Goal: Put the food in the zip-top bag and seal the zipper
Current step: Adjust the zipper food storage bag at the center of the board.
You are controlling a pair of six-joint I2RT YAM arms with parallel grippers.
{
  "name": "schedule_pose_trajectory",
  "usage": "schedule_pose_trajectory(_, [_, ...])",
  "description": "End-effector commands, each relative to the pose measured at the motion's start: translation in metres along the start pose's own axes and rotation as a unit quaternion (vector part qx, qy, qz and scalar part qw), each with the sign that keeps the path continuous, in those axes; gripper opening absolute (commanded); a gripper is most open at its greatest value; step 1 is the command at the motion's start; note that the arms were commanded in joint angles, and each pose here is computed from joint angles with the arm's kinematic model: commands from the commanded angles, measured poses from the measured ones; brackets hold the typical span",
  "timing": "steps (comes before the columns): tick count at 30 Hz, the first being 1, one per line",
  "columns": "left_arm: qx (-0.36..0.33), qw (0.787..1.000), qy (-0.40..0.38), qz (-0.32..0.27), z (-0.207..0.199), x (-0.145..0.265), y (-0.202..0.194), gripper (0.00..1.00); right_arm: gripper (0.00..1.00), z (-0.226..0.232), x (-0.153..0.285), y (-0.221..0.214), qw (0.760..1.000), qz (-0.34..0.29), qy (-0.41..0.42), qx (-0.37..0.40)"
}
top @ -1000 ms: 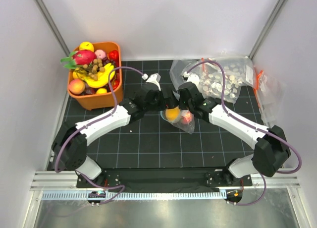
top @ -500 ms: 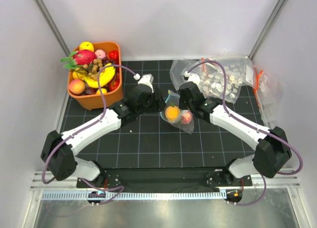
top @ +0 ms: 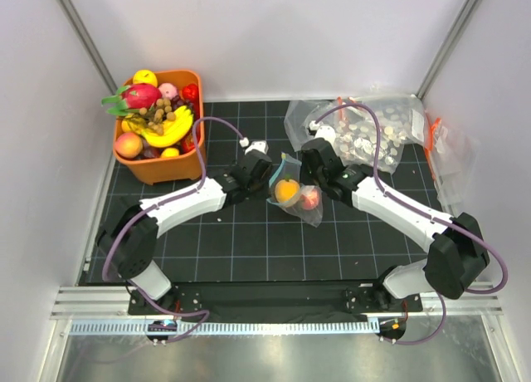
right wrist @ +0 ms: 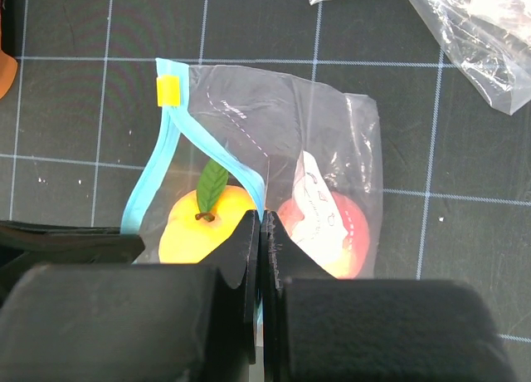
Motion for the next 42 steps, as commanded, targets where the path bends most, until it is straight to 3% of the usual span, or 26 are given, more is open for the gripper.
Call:
schedule_pose_trajectory(1, [-0.016,0.998,-0.019,-0.054,-0.019,0.034,0.027,0.0,0.01,0.0,0.01,0.015,0.999,-0.031,0.013,-0.006])
schedule_pose_trajectory(8, [-0.031,0.991,-0.113,-0.057,-0.062,0.083,0.045,0.0,0.01,0.011,-0.008,0.007,0.999,0.011,0.039,0.017])
schedule_pose_trajectory(15, [-0.034,0.995,-0.086,-0.034,-0.05,0.057,0.038,0.0,0.01,0.015,0.015,0.034,0.998,-0.017,0.065,0.02])
schedule_pose_trajectory(25, [0.015,0.997,-0.037,-0.06,0.008,0.061,0.066,0.0,0.01,-0.012,0.012,0.026,0.998,-0.012,-0.026,0.048])
schedule_pose_trajectory(30, [0.016,0.996,-0.084,-0.02,-0.011,0.052,0.058,0.0,0.01,0.017,0.01,0.022,0.998,0.0,0.035,0.051])
schedule_pose_trajectory(34, [0.007,0.995,-0.1,0.006,-0.024,0.042,0.047,0.0,0.01,0.024,0.008,0.021,0.997,0.0,0.014,0.07])
schedule_pose_trajectory(42, [-0.004,0.993,-0.114,-0.014,-0.027,0.051,0.056,0.0,0.01,0.021,0.008,0.022,0.997,-0.002,0.012,0.075])
Point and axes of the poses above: each gripper's point midway between its finger pads, its own x axis back along the fingers, its own z axis along the line the jaws close on, y = z × x, the point moved 8 cm from there along x, back along the fingers, and after that the axes turned 13 degrees about x, right-handed, at the moved point
